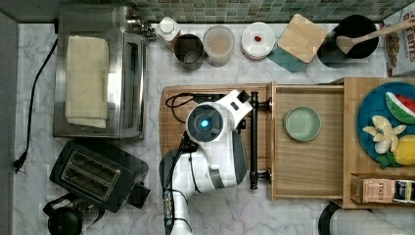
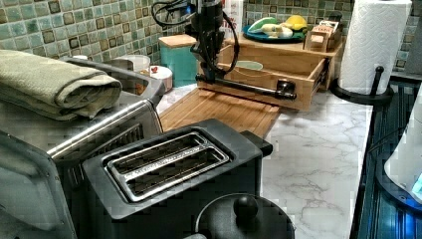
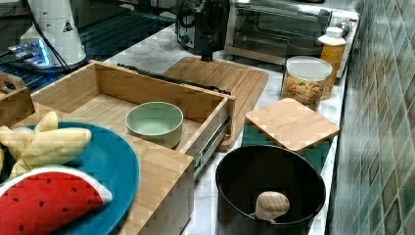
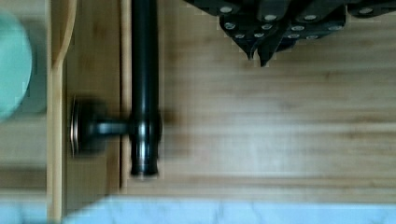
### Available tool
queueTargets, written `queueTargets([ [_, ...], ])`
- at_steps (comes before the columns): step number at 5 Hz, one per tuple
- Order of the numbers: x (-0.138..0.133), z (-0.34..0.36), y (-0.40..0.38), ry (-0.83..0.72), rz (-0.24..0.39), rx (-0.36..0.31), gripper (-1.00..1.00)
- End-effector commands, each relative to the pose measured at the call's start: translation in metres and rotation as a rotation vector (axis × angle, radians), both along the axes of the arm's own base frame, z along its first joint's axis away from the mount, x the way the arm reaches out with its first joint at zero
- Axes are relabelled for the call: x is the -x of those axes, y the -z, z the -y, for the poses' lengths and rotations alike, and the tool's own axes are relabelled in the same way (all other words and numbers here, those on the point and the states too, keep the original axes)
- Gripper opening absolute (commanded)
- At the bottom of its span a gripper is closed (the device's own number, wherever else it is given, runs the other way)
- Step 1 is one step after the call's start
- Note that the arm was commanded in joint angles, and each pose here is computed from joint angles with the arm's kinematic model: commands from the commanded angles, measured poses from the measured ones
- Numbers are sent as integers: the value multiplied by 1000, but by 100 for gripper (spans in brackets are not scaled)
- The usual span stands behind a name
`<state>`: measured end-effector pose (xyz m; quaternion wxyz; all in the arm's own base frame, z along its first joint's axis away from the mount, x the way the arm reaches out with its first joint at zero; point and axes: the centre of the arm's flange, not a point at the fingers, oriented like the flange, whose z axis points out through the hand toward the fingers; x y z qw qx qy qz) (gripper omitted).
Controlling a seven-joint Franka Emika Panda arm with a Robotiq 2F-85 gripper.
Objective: Close the drawer.
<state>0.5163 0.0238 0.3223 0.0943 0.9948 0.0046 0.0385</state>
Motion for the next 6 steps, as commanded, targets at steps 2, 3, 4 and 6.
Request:
queueTargets([
  [2,-14,4,34,37,-34,49,-100],
  [3,-13,13,46,38,-64,43,-100],
  [4,-5,23,46,73,-38,30,-100],
  [6,2,49,40,70,-10,3,-100],
])
